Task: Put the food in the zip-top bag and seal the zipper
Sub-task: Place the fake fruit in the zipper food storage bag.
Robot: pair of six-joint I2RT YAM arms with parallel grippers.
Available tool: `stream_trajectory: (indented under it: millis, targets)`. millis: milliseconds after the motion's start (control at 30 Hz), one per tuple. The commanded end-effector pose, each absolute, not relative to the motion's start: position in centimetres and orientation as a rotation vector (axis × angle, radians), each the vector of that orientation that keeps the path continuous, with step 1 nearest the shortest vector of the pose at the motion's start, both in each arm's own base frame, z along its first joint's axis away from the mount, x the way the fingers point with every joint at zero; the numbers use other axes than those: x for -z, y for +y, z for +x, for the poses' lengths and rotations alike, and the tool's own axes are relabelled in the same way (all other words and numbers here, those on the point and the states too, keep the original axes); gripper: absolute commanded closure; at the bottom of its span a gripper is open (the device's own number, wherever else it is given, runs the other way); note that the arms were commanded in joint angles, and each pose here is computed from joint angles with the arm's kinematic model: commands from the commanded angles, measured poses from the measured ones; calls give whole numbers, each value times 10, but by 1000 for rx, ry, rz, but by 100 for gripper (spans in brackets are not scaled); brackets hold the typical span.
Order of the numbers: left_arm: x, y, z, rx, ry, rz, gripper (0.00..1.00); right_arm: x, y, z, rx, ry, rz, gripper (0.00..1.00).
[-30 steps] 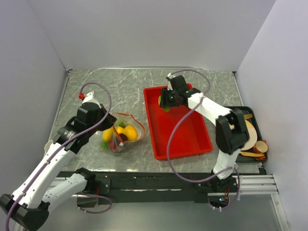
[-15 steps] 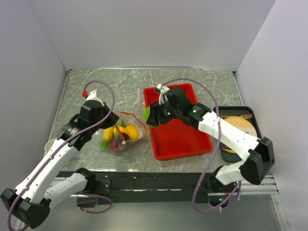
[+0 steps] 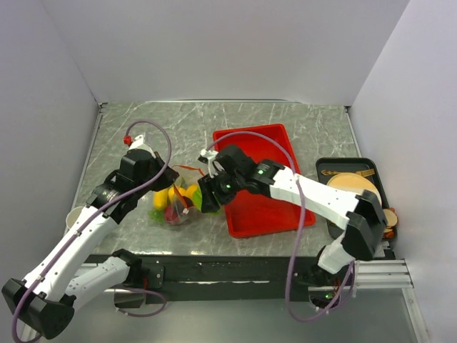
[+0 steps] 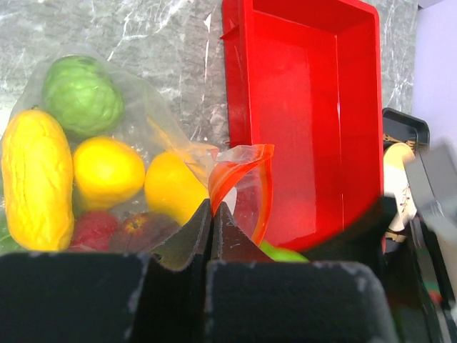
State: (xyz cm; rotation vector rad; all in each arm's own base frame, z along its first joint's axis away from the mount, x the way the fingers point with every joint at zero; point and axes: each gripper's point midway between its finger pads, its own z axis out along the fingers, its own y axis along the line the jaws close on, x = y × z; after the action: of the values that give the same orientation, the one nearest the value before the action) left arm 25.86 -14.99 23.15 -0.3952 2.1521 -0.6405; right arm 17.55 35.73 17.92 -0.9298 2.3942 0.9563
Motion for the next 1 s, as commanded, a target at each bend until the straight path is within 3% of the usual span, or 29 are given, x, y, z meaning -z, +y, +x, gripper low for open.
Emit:
stream_trajectory:
  millis: [0,567,967]
  targets:
    - [-239,-152,258,685,2108,-404,99,-203,389,204,-967,2290,-944,57]
    - [-235,-152,254,689,2122,-393,99,-191,424,221,-934,2328,-905,51]
    - [-248,-152,252,706,2098,-388,98,-199,438,238,-939,2305,-803,35]
